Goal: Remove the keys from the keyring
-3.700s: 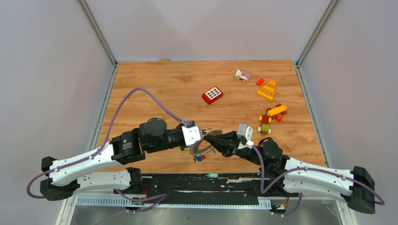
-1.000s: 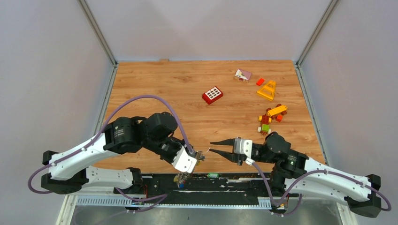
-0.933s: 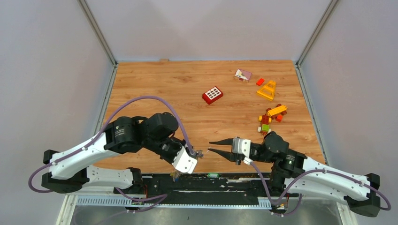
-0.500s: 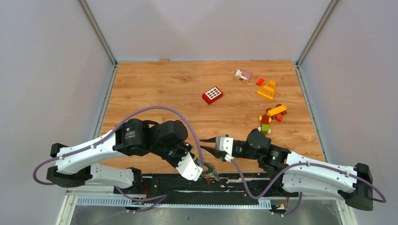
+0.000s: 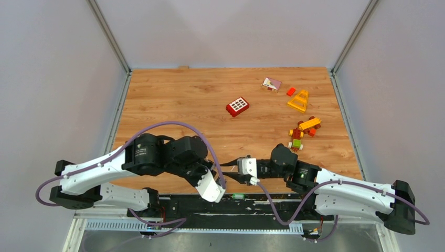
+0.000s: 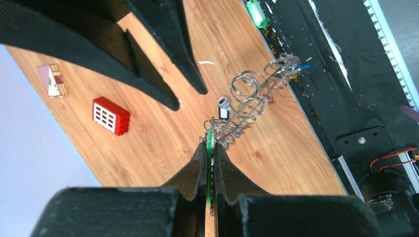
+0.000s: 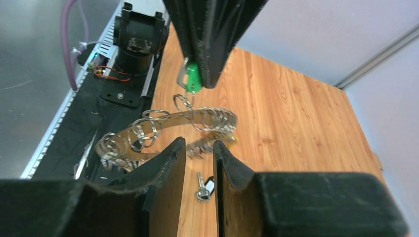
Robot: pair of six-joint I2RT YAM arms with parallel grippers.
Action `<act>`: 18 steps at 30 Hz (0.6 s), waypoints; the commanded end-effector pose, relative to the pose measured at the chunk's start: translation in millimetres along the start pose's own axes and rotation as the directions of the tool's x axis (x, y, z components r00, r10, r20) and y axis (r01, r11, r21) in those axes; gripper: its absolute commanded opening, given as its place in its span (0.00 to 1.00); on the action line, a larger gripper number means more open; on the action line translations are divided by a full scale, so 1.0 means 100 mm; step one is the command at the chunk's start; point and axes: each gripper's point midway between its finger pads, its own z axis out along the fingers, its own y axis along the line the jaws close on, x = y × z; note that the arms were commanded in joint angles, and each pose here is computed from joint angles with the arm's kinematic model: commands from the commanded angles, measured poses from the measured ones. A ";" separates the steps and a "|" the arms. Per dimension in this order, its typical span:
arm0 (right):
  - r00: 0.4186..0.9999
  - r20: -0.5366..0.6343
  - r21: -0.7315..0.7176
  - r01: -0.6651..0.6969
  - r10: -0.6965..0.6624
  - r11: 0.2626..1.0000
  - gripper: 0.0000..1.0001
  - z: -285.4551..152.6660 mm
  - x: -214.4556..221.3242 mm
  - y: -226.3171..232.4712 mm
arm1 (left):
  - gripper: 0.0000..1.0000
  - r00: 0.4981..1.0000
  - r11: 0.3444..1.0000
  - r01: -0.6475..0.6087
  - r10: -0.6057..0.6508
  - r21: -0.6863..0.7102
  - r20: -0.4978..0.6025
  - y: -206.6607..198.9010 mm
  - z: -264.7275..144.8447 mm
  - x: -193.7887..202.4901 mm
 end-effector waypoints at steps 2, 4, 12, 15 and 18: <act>0.993 0.112 -0.045 -0.017 0.022 0.999 0.29 0.03 -0.31 0.03 | 0.00 0.997 0.994 -0.018 0.027 -0.109 0.077 0.19 -0.14 -0.16; 0.993 0.114 -0.039 -0.027 0.031 0.999 0.29 0.05 -0.30 0.01 | 0.00 0.996 0.994 -0.020 0.028 -0.107 0.079 0.19 -0.13 -0.17; 0.990 0.131 -0.026 -0.050 0.053 0.998 0.30 0.12 -0.31 -0.02 | 0.00 0.996 0.995 -0.026 0.035 -0.099 0.088 0.18 -0.11 -0.19; 0.989 0.133 -0.048 -0.060 0.066 0.997 0.29 0.13 -0.31 0.02 | 0.00 0.995 0.994 -0.027 0.036 -0.103 0.088 0.19 -0.11 -0.20; 0.988 0.135 -0.061 -0.069 0.077 0.996 0.28 0.14 -0.31 0.04 | 0.00 0.995 0.994 -0.028 0.038 -0.105 0.091 0.19 -0.11 -0.21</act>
